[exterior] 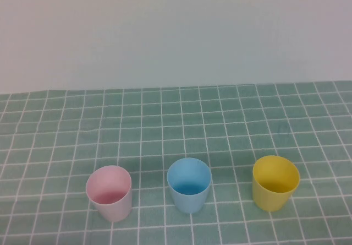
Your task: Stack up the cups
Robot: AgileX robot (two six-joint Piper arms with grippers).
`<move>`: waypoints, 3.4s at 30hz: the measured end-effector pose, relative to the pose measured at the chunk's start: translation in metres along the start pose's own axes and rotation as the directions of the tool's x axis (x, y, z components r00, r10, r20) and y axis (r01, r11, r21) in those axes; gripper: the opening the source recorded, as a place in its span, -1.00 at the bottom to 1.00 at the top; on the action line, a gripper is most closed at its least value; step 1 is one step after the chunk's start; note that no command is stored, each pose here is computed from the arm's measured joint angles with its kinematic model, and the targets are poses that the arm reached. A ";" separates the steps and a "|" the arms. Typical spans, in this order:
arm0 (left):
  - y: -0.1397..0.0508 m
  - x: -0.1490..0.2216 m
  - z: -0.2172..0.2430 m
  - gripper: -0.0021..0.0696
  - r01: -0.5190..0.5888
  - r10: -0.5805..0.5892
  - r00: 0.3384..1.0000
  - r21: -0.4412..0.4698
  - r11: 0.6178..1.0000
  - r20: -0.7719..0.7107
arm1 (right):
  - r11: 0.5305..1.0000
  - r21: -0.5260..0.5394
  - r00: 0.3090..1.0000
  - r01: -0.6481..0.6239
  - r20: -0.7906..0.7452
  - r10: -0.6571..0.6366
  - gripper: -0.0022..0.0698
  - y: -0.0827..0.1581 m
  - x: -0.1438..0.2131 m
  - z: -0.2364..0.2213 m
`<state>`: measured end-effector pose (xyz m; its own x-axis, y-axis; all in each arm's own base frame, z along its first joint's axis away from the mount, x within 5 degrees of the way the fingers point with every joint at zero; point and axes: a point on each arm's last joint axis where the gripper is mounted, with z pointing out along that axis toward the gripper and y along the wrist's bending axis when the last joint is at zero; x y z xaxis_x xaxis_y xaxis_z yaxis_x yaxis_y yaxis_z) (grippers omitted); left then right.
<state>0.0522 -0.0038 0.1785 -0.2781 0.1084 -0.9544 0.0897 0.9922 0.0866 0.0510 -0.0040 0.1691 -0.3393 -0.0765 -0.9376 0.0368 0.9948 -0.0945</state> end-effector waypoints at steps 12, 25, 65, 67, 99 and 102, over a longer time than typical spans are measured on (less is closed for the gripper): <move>0.000 -0.004 0.000 -0.96 0.010 -0.010 0.999 -0.001 1.000 0.042 | 1.000 0.000 1.000 0.000 0.000 0.000 -0.94 0.000 0.000 0.000; 0.005 -0.040 -0.009 -0.96 0.059 -0.039 0.901 -0.034 0.998 0.433 | 0.999 0.031 0.958 0.020 0.287 -0.028 -0.94 -0.002 -0.024 -0.003; 0.011 -0.164 -0.003 -0.96 0.264 -0.260 0.960 0.033 0.964 -0.107 | 1.000 -0.008 1.000 -0.017 -0.012 0.017 -0.94 -0.010 -0.111 -0.031; 0.012 -0.164 0.014 -0.96 0.201 -0.195 0.967 0.027 0.979 -0.162 | 0.998 -0.035 0.994 -0.047 -0.102 0.043 -0.94 -0.009 -0.119 -0.029; -0.010 -0.192 0.123 -0.95 0.308 -0.155 0.859 0.250 0.918 -0.488 | 0.981 -0.179 0.908 -0.075 -0.418 -0.007 -0.94 0.002 -0.125 -0.036; -0.011 -0.190 0.123 -0.95 0.301 -0.138 0.853 0.259 0.918 -0.503 | 0.981 -0.181 0.906 -0.077 -0.424 -0.007 -0.94 0.002 -0.125 -0.037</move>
<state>0.2216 -0.0425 0.3242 -0.7306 -0.0137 -0.6826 0.2463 0.9272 -0.2822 0.0590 0.0098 0.2982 -0.7057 -0.0479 -0.7069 -0.1076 0.9934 0.0400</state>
